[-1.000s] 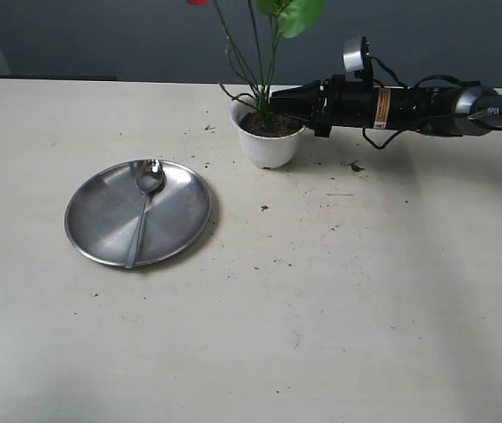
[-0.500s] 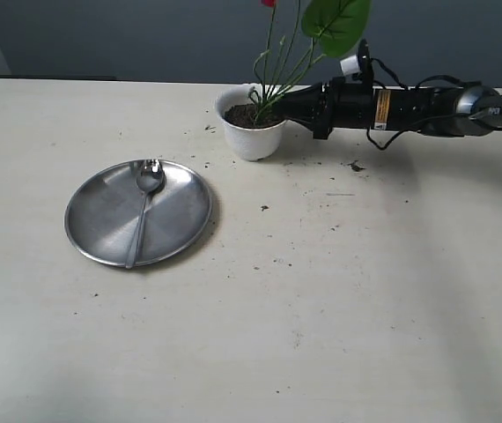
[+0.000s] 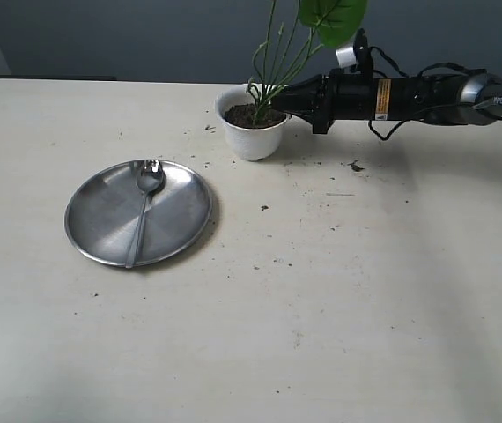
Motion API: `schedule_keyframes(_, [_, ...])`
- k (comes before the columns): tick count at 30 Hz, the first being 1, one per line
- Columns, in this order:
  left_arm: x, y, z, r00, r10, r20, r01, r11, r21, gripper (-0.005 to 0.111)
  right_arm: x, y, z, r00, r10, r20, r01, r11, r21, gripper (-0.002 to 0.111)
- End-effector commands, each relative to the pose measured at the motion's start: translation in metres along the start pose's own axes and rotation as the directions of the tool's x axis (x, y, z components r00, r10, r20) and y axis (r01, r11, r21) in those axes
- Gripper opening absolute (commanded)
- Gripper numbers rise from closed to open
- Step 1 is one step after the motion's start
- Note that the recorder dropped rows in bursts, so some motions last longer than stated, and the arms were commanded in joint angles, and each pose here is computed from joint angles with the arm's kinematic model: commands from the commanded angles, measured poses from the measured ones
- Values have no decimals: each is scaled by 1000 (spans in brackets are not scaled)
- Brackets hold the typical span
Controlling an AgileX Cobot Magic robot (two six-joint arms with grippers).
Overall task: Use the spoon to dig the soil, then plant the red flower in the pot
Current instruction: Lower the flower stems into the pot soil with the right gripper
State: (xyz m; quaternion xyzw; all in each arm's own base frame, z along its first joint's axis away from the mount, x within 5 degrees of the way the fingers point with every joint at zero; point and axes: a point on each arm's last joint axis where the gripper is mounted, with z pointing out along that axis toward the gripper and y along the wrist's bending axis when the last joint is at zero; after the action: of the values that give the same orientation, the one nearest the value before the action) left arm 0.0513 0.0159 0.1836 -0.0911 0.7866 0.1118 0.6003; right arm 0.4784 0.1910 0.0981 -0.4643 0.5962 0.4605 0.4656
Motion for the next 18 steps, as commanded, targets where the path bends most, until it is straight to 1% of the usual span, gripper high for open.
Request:
schedule_keyframes(1, [1, 0, 0, 1000, -1, 9, 1, 1000, -1, 0, -6, 4, 2, 1000, 3, 1, -3, 1000, -20, 17])
schedule_keyframes(5, [1, 0, 0, 1000, -1, 9, 1, 1000, -1, 0, -6, 11, 14, 1000, -4, -11, 4, 999, -49, 17])
schedule_keyframes(9, [1, 0, 0, 1000, -1, 9, 1, 1000, -1, 0, -3, 16, 28, 998, -18, -56, 16, 999, -33, 17])
schedule_keyframes(15, [1, 0, 0, 1000, -1, 9, 1, 1000, -1, 0, -3, 17, 32, 998, -18, -62, 17, 1000, -24, 17])
schedule_keyframes(18, [1, 0, 0, 1000, -1, 9, 1, 1000, -1, 0, -13, 16, 31, 998, -30, -51, 30, 1000, -8, 17])
